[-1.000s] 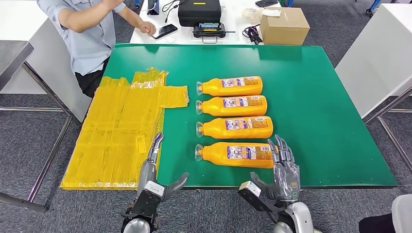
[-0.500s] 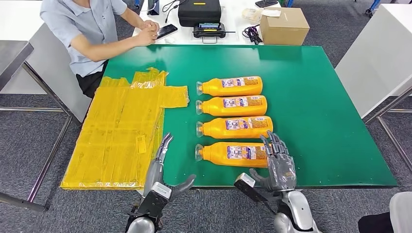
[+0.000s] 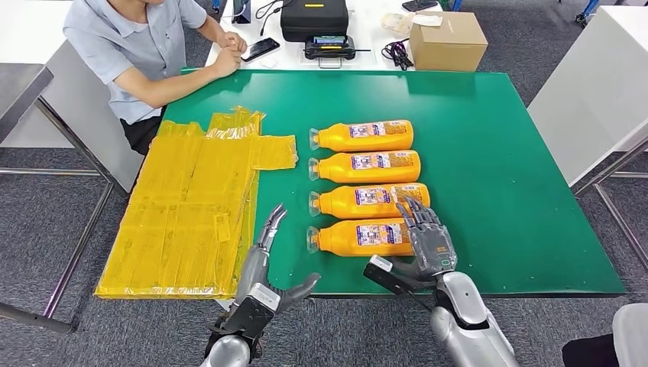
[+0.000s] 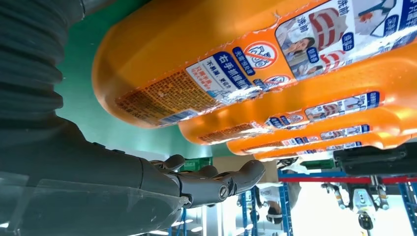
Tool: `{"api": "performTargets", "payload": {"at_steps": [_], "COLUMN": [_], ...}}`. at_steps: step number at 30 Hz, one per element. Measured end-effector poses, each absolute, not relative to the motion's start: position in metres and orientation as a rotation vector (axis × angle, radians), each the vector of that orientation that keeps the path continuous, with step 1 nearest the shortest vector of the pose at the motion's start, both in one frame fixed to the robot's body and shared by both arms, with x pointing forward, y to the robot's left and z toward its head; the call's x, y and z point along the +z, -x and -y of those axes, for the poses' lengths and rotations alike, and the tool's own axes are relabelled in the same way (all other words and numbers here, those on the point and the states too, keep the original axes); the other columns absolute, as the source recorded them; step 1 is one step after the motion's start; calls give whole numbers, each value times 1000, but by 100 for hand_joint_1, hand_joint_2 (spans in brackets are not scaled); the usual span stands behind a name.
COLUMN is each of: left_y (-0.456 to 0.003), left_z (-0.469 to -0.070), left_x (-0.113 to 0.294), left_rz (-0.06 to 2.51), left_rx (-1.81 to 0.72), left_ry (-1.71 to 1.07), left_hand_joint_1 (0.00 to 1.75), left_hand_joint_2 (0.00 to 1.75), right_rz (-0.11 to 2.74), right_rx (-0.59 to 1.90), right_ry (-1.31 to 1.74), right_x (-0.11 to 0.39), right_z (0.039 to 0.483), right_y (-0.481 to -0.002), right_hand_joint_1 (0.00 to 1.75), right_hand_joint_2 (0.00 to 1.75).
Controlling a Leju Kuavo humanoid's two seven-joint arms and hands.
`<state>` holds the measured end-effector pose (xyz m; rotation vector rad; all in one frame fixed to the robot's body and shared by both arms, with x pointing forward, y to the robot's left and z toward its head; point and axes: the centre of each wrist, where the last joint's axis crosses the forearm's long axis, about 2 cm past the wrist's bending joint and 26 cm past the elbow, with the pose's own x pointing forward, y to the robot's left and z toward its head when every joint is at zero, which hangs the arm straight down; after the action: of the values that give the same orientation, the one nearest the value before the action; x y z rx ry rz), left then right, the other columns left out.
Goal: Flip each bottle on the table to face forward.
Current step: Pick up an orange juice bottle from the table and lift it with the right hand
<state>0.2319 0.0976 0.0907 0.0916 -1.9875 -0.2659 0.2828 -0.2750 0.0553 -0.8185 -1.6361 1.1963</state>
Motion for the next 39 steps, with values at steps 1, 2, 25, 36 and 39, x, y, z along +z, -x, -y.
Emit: {"api": "performTargets", "payload": {"at_steps": [1, 2, 25, 36, 39], "left_y": [-232, -232, -232, -234, -234], "left_z": [-97, -97, -88, -88, -88], "left_x": [91, 91, 92, 93, 93], "left_rz": [1988, 1988, 1982, 1988, 1989], "left_rx": [-266, -267, -318, -316, -317], "left_ry": [-91, -91, -35, -36, -36], "left_hand_joint_1": [0, 0, 0, 0, 0], "left_hand_joint_2": [175, 175, 175, 175, 175], "right_rz": [1634, 1631, 1473, 1478, 1478], "right_rx": [1199, 1201, 1332, 1335, 1337], "right_ry": [817, 815, 626, 604, 604], "right_x": [55, 55, 49, 51, 50], "right_z": [275, 275, 270, 275, 275], "right_y": [-283, -284, -298, -301, -301], "right_hand_joint_1": [0, 0, 175, 175, 175], "right_hand_joint_2": [175, 175, 175, 175, 175]}}
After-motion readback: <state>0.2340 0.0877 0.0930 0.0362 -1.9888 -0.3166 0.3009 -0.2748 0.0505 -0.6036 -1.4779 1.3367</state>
